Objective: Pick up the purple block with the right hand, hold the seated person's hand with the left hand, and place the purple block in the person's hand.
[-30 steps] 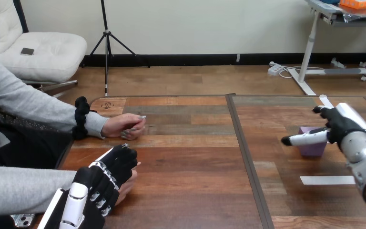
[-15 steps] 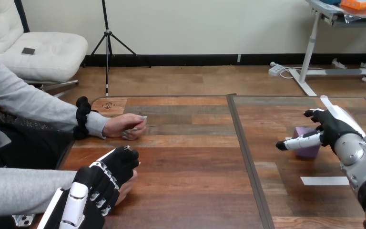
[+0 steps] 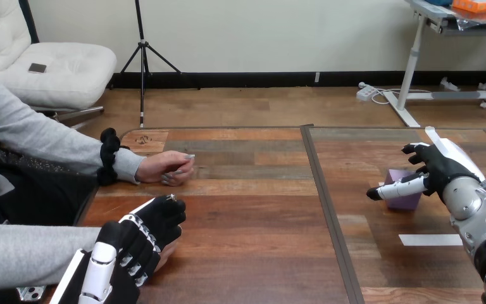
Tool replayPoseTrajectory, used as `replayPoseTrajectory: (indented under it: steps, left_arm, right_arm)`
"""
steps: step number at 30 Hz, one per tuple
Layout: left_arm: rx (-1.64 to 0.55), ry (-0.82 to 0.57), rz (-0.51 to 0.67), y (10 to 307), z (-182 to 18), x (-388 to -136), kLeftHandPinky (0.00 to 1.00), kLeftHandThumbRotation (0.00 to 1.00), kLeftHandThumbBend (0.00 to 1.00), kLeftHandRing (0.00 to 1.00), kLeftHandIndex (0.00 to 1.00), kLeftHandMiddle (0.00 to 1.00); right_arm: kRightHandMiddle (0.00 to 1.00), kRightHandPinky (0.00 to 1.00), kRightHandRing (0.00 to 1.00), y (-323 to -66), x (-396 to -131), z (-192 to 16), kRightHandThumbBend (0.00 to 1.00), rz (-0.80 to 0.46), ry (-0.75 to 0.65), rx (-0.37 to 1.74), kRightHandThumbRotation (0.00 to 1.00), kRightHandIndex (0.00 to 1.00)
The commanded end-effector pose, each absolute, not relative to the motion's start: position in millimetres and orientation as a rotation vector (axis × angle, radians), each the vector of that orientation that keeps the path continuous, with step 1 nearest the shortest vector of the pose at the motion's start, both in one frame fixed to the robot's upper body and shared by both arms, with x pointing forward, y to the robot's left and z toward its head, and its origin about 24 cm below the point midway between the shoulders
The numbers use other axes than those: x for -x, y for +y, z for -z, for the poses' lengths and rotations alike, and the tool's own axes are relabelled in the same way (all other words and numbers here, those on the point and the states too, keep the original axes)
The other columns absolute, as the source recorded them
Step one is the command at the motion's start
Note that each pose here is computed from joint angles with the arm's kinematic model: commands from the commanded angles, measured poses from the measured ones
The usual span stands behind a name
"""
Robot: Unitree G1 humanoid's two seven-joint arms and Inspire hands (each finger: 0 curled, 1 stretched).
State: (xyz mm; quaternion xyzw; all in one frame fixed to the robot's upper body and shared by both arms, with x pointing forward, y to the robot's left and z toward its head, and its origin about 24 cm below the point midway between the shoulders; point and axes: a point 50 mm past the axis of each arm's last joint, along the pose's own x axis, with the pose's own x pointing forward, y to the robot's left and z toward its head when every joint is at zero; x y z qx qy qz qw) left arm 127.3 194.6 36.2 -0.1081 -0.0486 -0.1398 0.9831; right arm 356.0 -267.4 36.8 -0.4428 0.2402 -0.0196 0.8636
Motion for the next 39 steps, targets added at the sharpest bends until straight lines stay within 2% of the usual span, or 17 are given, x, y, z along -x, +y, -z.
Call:
replayPoseTrajectory:
  steps: [1, 25, 39]
  left_arm:
    - [0.180, -0.200, 0.305, 194.8, -52.7, -138.9, 0.90, 0.96, 0.53, 0.88, 0.78, 0.84]
    - [0.162, -0.202, 0.301, 194.6, -53.7, -137.3, 0.87, 0.97, 0.52, 0.88, 0.77, 0.84]
    - [0.152, -0.210, 0.299, 195.3, -54.5, -137.6, 0.85, 0.97, 0.52, 0.88, 0.76, 0.84]
  right_arm:
    - [0.91, 0.68, 0.87, -253.3, -354.7, -26.4, 1.00, -0.015, 0.516, 0.930, 0.20, 0.90]
    - [0.95, 0.76, 0.92, -248.3, -352.4, -20.8, 1.00, -0.047, 0.511, 0.961, 0.22, 0.91]
    - [0.94, 0.74, 0.91, -249.6, -353.2, -22.0, 1.00, -0.065, 0.533, 1.012, 0.20, 0.91]
